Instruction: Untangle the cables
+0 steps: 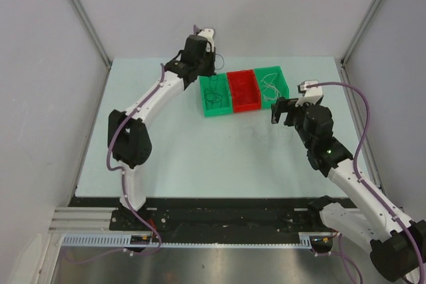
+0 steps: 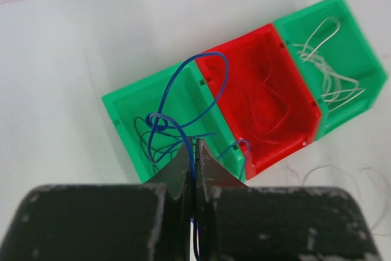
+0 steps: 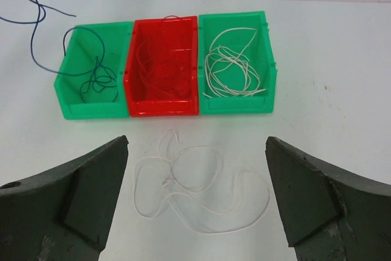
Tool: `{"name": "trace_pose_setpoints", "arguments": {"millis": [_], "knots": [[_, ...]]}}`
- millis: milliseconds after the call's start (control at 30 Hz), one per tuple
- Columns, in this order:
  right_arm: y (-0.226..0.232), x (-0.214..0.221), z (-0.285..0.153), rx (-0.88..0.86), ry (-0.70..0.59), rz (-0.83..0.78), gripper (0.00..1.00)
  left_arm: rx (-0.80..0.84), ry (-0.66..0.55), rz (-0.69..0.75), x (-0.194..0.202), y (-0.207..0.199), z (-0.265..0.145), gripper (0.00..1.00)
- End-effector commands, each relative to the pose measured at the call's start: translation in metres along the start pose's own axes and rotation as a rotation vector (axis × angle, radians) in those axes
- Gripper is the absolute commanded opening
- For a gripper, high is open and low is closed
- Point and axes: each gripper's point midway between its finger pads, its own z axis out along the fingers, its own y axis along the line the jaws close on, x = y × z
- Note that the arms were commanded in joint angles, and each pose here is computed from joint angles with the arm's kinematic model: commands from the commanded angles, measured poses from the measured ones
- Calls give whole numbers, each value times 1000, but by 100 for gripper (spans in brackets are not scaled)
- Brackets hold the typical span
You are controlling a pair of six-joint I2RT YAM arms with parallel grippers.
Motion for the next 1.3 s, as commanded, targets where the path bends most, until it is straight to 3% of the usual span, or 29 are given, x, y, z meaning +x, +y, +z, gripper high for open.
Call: {"name": "trace_pose_setpoints", "arguments": {"millis": [0, 267, 467, 567, 667, 733, 767, 1000, 1100, 1267], "knots": [[-10, 9, 3, 59, 27, 11, 100, -54, -2, 138, 4, -4, 13, 0], [-10, 26, 4, 62, 77, 25, 100, -188, 97, 175, 53, 18, 41, 0], [-4, 48, 2, 25, 139, 41, 100, -150, 131, 166, 65, 10, 46, 21], [2, 67, 1, 0, 212, 67, 100, -138, 128, 178, 62, 4, 36, 56], [10, 81, 4, -15, 265, 135, 100, -105, 91, 188, 45, -7, 16, 75], [14, 89, 7, -18, 294, 168, 100, -71, 62, 183, 32, -18, 3, 95], [12, 100, 12, 15, 325, 192, 100, -34, 29, 172, 17, -28, -12, 100], [-19, 149, 31, 269, 484, 252, 100, 75, -118, 87, -34, -51, -101, 100], [-20, 165, 44, 278, 513, 231, 100, 82, -133, 50, -29, -46, -133, 100], [5, 172, 77, 131, 528, 159, 100, 24, -82, -22, 13, -25, -150, 100]]}}
